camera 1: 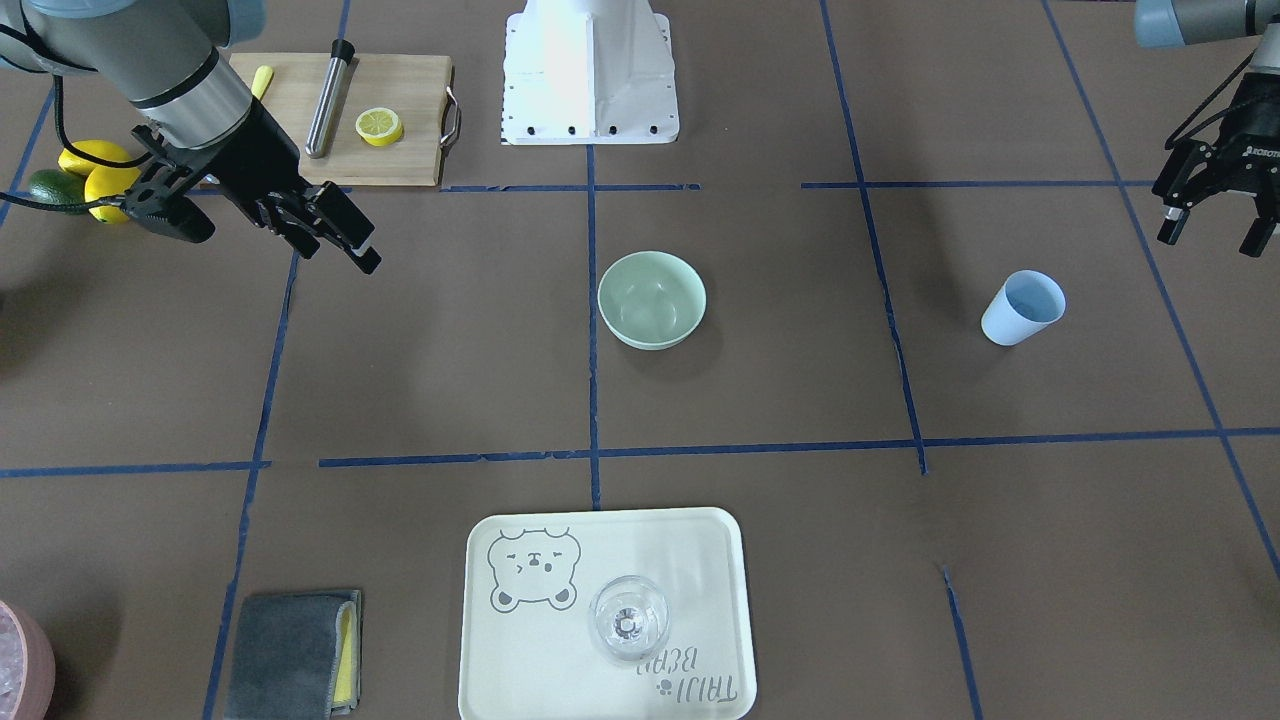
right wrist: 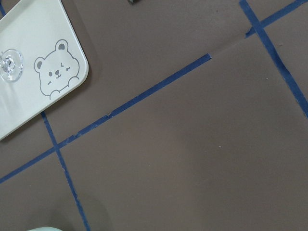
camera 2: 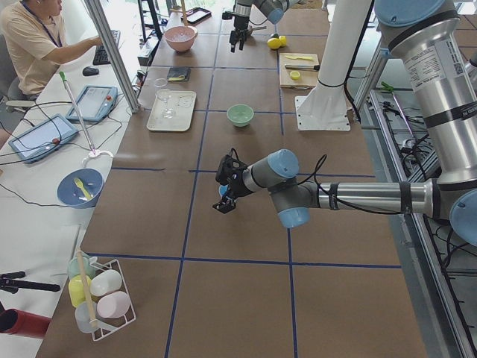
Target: Pour ice into bowl
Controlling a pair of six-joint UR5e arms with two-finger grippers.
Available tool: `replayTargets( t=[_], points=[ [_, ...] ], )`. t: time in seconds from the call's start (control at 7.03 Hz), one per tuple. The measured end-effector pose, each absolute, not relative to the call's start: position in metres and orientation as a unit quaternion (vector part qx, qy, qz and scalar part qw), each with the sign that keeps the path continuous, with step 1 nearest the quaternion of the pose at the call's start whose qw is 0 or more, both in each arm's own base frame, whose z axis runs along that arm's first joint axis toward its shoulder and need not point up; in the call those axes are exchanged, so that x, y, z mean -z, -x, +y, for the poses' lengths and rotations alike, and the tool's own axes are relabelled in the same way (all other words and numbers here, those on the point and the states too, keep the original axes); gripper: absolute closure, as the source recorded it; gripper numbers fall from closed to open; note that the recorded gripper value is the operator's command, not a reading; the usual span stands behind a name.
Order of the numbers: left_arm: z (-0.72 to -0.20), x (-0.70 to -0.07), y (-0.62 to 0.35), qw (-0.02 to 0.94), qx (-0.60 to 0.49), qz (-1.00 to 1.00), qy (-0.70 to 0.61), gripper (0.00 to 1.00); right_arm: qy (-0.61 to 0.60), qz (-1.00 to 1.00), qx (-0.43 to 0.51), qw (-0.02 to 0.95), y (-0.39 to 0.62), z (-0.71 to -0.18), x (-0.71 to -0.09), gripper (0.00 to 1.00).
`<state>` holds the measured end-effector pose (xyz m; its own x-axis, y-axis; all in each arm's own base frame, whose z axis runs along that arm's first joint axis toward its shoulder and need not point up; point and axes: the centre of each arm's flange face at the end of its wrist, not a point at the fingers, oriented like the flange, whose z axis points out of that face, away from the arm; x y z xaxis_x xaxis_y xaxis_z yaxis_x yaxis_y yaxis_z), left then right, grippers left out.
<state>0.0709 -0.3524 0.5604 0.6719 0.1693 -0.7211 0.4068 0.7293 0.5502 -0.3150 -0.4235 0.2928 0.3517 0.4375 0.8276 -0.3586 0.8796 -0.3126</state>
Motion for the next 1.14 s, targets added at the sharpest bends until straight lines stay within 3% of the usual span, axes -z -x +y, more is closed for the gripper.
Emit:
replayTargets(
  t=[0.28, 1.14],
  points=[
    [-0.32, -0.576, -0.068, 0.833, 0.077, 0.389, -0.385, 0.01, 0.038, -0.515, -0.241, 0.821, 0.314, -0.423, -0.294, 0.0],
    [-0.288, -0.605, -0.146, 0.824, 0.148, 0.355, -0.415, 0.01, 0.034, -0.515, -0.244, 0.821, 0.313, -0.423, -0.294, 0.0]
  ],
)
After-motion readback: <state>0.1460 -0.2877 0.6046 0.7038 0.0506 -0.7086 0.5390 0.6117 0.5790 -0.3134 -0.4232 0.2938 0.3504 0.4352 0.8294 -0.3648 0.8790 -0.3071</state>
